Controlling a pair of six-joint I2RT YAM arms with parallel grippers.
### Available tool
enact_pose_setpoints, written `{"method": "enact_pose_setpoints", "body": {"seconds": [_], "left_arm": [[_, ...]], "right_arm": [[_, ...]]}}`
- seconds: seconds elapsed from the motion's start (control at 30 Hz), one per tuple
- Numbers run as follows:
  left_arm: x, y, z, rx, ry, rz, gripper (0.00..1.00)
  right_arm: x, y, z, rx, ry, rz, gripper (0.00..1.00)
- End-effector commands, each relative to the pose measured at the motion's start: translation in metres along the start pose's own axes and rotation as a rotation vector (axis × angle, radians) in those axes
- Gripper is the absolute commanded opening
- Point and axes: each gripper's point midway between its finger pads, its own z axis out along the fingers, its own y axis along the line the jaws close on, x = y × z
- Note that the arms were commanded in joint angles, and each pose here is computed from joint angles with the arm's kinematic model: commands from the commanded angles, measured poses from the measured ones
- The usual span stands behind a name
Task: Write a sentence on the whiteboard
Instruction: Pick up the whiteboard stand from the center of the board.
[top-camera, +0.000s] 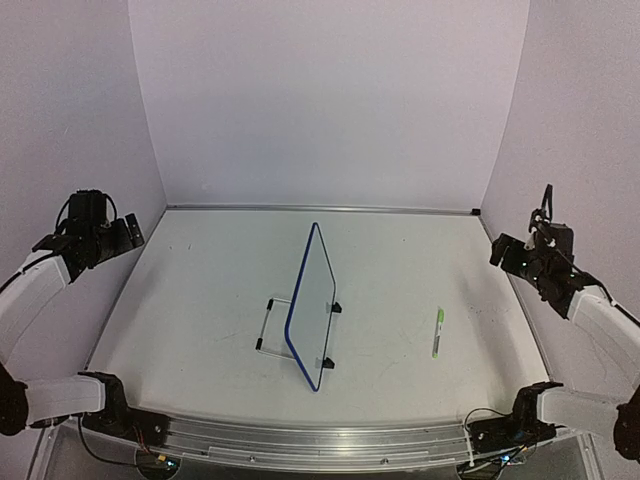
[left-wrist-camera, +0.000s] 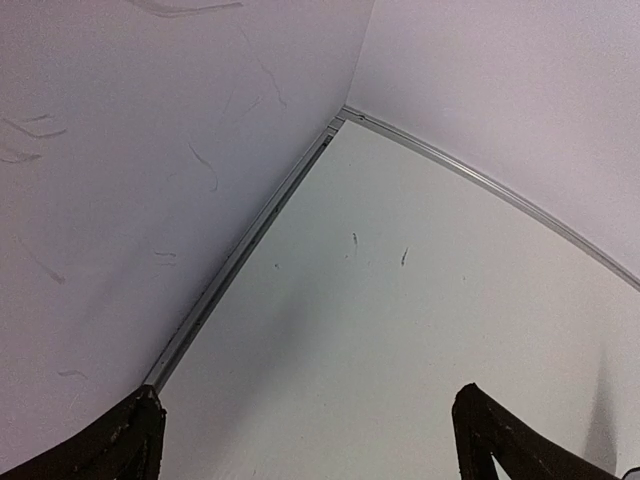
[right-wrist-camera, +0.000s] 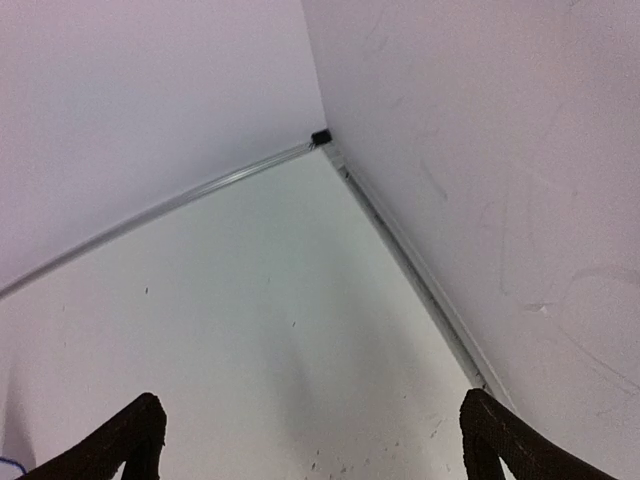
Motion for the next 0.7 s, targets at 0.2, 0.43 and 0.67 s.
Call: {"method": "enact_pose_setpoints", "body": {"seconds": [0.2,0.43,0.67], "left_arm": [[-0.044,-0.051,-0.033,0.233,0.036,0.161,0.99],[-0.018,-0.071,-0.017,0.375,0.010,0.292,0.99],[0.002,-0.087,-0.012,0.481,0.070,0.335,0.99]], "right_arm": [[0.034,0.111,-0.008,-0.589,0.240,-0.137,0.98],[0.109,0.196,-0.031,-0.817,0.401,-0.321,0.94],[0.200,0.258,-0.065,-0.961,0.537,-0.558,0.87]]}}
